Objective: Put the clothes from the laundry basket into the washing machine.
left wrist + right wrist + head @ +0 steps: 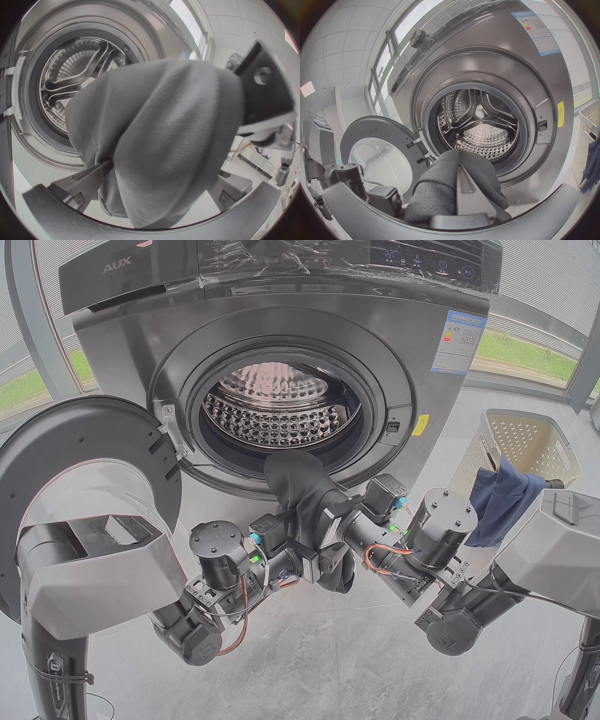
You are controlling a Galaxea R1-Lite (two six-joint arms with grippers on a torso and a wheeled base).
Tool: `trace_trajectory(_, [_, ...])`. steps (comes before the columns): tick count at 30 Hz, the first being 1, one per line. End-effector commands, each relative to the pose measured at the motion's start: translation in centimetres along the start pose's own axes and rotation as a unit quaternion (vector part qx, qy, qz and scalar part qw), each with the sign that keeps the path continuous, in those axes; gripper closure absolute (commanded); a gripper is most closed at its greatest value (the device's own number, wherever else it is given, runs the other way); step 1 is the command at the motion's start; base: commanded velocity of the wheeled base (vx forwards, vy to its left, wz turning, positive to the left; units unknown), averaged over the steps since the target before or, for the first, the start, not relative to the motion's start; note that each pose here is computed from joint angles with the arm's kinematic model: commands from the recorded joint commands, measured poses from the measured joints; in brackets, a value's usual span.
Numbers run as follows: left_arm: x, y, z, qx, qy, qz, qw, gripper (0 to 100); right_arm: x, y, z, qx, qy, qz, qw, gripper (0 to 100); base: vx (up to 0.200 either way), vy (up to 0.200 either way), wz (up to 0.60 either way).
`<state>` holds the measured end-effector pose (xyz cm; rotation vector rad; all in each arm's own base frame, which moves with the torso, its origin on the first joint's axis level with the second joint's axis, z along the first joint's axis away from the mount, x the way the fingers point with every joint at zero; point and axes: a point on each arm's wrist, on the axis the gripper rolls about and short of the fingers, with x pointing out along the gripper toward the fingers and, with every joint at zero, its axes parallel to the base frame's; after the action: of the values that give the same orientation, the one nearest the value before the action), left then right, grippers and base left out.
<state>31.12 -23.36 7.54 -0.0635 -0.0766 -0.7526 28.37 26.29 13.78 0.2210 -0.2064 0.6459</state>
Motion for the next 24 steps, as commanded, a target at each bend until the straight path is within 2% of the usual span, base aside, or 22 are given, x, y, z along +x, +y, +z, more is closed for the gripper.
trace_trajectory(1, [1.0,1.1,-1.1,-0.005,-0.001,0.023,0.9997,0,-0.6,0.8,0.4,0.006,0.000,0.006,1.0000,100,0.000,0.000,0.00])
trace_trajectory(2, [1.1,1.7,-1.5,-0.004,0.001,0.031,0.9995,0,-0.7,0.9,0.7,0.007,-0.002,0.002,1.0000,100,0.000,0.000,0.00])
trace_trajectory(9, [1.5,2.6,-1.9,-0.003,-0.001,0.043,0.9991,0,-1.2,1.0,1.5,0.009,-0.005,0.002,0.9999,100,0.000,0.000,0.00])
trace_trajectory(15, [1.9,2.7,-2.1,-0.003,-0.005,0.044,0.9990,0,-1.6,1.6,1.5,0.015,-0.001,0.010,0.9998,100,0.000,0.000,0.00])
trace_trajectory(22, [2.2,2.7,-1.8,-0.002,-0.015,0.052,0.9985,0,-1.7,1.7,1.3,0.017,0.002,0.012,0.9998,100,0.000,0.000,0.00])
trace_trajectory(23, [2.4,2.7,-1.6,-0.002,-0.019,0.057,0.9982,100,-1.7,1.7,1.3,0.017,0.002,0.012,0.9998,100,0.000,0.000,0.00])
trace_trajectory(24, [2.5,2.7,-1.5,-0.002,-0.022,0.057,0.9981,100,-1.7,1.6,1.4,0.017,0.001,0.010,0.9998,100,0.000,0.000,0.00])
